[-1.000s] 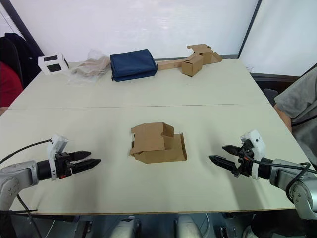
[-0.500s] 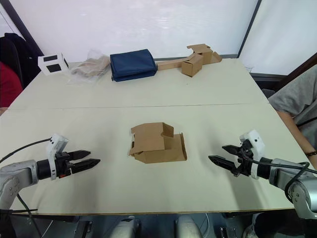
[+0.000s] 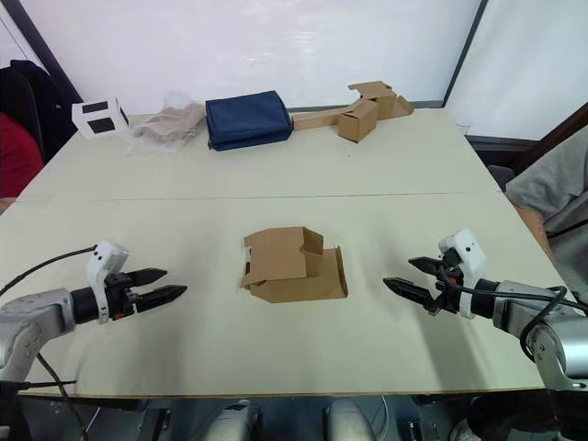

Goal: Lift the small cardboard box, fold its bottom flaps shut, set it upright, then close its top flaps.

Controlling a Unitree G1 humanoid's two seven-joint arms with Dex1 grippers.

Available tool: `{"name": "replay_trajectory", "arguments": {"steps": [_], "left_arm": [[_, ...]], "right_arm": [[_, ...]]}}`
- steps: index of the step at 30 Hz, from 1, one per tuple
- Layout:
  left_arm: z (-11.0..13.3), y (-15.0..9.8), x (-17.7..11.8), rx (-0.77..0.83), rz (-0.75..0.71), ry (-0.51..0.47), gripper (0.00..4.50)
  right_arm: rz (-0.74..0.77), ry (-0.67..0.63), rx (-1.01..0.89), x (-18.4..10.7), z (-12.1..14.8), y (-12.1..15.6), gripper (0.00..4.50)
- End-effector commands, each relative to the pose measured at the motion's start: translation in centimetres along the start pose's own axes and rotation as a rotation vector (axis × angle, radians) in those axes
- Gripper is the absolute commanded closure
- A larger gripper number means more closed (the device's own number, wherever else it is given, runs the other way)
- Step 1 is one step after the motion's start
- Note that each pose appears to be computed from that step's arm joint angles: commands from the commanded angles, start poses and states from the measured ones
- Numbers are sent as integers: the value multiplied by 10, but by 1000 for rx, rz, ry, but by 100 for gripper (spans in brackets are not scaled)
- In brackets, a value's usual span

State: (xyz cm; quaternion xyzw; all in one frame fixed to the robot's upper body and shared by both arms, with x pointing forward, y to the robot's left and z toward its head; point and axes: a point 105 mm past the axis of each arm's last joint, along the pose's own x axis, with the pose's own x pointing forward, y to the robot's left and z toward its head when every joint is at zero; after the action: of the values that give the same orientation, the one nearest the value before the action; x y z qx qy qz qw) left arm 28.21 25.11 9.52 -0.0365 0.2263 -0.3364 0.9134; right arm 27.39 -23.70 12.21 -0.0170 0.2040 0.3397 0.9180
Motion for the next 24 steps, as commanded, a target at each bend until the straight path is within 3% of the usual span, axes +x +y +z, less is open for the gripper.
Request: {"name": "replay_trajectory", "arguments": {"steps": [1,3,7,13,19,24], "left_arm": [[6,-1,-5,-29,-52,2,10],[6,-4,-5,-74,-107,10,10],[25,-18,1,-256,-270,-62,10],[48,-44,32,-446,-494,-119,10],[52,-65,62,-548,-625,-69,10],[48,-74,84,-583,-666,-31,10]], "right_arm": [[1,-28,-49,-4,11,7,0],[9,-31,-66,-3,13,12,0],[65,-68,-96,-3,27,28,0],[247,-135,-164,8,59,83,0],[336,-162,-201,18,66,123,0],[327,-183,-185,23,66,131,0]]}}
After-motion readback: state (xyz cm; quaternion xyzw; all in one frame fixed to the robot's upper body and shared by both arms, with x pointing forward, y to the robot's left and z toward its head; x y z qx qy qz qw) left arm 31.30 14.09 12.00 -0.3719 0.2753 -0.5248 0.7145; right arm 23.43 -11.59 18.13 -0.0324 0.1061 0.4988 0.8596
